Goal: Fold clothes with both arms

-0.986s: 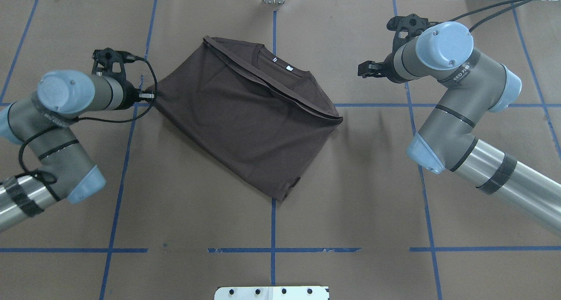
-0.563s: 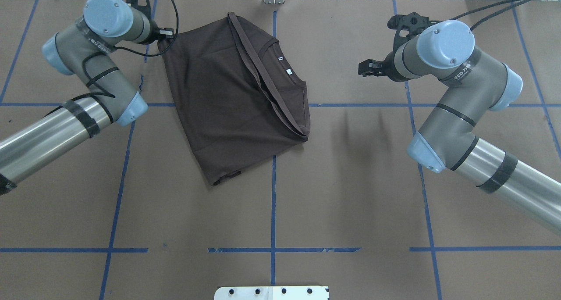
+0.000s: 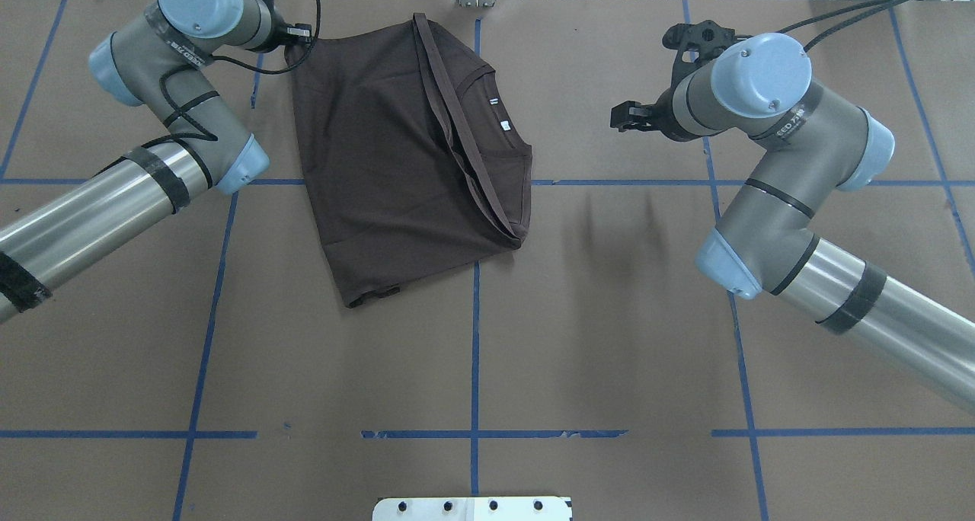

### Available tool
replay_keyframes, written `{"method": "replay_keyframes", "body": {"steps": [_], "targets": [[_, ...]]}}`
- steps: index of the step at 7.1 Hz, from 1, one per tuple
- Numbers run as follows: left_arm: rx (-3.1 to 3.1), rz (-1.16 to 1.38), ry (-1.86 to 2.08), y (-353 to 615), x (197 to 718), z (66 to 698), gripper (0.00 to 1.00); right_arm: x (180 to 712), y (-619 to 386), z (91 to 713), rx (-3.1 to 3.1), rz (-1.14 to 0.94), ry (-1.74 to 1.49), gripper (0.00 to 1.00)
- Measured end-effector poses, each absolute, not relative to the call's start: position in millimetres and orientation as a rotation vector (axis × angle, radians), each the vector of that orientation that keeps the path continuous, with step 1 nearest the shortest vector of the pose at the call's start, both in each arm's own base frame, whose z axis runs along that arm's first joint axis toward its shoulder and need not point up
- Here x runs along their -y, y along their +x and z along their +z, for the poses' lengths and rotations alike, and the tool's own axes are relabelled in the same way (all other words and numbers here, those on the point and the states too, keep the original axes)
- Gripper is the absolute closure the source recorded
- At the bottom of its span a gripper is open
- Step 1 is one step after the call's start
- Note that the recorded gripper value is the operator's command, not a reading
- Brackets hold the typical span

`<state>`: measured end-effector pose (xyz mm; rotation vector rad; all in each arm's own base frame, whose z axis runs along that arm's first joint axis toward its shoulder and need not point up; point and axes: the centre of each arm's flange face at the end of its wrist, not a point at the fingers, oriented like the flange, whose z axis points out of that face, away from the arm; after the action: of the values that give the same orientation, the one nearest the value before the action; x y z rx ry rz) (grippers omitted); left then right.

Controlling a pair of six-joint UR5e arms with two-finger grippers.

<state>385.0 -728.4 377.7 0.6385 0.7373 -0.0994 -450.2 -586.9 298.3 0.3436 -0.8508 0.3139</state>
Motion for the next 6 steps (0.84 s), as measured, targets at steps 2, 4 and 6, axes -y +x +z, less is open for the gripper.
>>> {"method": "replay_keyframes", "body": {"steps": [2,4,6], "targets": [[-0.784,-0.055,0.631,370.7,710.1,383.6,0.00,591.3,-524.2,251.4,0.858,0.409,0.326,0.46],[-0.794,-0.051,0.631,367.9,705.4,384.7,0.00,575.1,-574.3,228.4,0.805,0.409,0.330,0.46],[-0.796,-0.050,0.630,368.6,704.4,384.9,0.00,562.4,-598.1,231.7,0.750,0.391,0.343,0.46]]}}
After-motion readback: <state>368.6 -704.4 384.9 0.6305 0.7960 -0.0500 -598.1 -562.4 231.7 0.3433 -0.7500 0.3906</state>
